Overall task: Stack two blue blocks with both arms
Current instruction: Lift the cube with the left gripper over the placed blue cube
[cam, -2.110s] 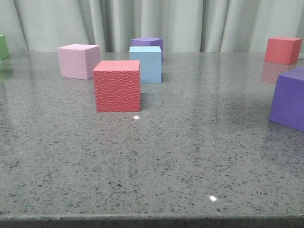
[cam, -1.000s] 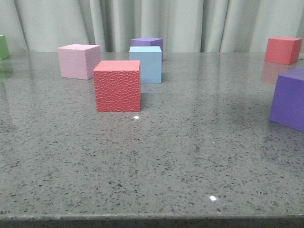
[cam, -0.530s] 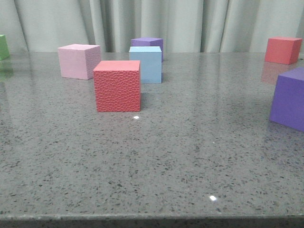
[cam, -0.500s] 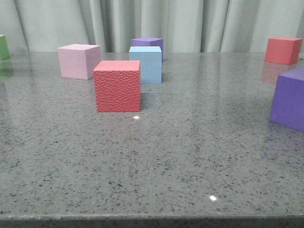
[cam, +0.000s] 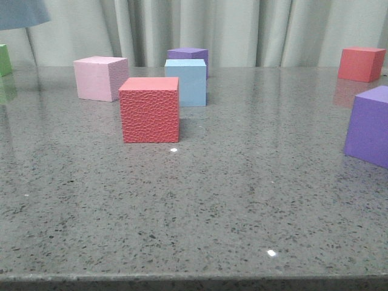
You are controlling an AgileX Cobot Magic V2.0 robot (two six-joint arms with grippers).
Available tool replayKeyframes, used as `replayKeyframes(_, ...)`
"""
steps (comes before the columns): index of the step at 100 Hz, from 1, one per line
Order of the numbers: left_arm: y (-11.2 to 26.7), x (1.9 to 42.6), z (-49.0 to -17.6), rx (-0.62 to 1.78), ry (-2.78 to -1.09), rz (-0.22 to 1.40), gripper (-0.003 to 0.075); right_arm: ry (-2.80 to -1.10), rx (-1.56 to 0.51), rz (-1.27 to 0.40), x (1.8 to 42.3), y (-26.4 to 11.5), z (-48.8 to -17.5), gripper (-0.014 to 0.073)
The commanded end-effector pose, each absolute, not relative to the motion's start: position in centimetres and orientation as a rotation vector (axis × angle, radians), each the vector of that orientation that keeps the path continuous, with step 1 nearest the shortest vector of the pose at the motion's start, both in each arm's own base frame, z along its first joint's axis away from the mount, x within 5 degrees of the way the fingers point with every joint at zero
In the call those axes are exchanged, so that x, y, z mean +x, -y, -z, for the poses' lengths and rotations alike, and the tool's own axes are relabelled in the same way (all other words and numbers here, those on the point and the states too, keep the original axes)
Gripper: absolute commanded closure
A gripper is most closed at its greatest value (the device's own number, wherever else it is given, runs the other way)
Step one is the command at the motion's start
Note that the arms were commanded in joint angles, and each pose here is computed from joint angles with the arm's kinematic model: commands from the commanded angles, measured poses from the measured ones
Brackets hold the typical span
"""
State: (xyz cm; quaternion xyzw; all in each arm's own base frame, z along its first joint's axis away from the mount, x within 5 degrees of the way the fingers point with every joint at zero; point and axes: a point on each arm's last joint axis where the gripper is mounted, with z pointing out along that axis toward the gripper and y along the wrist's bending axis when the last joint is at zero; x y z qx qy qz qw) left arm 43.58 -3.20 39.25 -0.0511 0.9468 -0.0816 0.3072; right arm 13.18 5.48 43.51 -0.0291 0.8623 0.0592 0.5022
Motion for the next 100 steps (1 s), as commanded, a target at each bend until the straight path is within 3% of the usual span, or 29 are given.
replayKeyframes(1,5.6,41.7,-42.9,-0.102,-2.395,0.289,0.0519,-1.973,-0.053,-0.147,12.2,-4.3,-44.5,-0.0005)
replayKeyframes(53,17.6,39.2,-43.1,-0.008,-2.351,0.519,0.0519,-1.979,-0.02,-0.144,10.8,-3.0,-43.9,-0.0005)
replayKeyframes(100,22.4,38.1,-41.8,0.0,-2.365,0.534,0.0519,-1.99,-0.015,-0.132,10.8,-2.9,-43.8,-0.0005)
